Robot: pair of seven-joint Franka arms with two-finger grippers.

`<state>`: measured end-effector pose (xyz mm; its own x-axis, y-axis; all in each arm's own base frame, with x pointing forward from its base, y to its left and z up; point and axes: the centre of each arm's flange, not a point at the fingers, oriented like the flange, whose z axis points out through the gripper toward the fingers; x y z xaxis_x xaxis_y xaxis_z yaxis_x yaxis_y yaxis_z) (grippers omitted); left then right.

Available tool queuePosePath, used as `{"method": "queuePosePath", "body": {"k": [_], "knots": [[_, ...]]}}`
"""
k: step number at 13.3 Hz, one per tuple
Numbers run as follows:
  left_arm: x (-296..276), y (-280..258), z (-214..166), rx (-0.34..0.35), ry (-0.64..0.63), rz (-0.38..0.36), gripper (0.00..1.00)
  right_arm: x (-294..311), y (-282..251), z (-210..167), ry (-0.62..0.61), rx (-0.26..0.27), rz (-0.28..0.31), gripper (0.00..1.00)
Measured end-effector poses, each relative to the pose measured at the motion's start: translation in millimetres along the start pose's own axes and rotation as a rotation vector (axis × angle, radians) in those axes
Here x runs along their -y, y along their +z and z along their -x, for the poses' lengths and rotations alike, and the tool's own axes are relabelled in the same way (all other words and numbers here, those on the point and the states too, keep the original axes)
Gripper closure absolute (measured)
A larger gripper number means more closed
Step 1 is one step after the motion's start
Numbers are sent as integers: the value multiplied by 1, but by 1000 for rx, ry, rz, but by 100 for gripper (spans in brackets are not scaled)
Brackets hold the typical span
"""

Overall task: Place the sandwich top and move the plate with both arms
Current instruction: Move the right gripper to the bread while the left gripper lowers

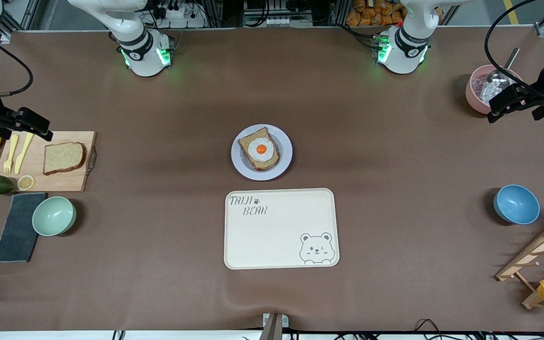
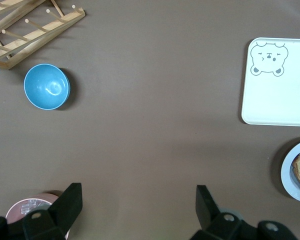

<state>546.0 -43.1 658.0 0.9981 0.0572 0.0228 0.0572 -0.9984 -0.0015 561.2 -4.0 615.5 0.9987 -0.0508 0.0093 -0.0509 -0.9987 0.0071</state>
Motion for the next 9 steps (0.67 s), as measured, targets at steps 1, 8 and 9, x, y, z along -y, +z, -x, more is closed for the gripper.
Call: {"method": "queuePosePath", "body": {"k": [1,8,9], "knots": [[0,0,0,0,0,0,0,0,0,0,0,0,0,9],[-1,-5,0,-14,2,2,0,0,0,0,0,0,0,0],[-2,-6,0,-14,4,2,0,0,0,0,0,0,0,0]]}}
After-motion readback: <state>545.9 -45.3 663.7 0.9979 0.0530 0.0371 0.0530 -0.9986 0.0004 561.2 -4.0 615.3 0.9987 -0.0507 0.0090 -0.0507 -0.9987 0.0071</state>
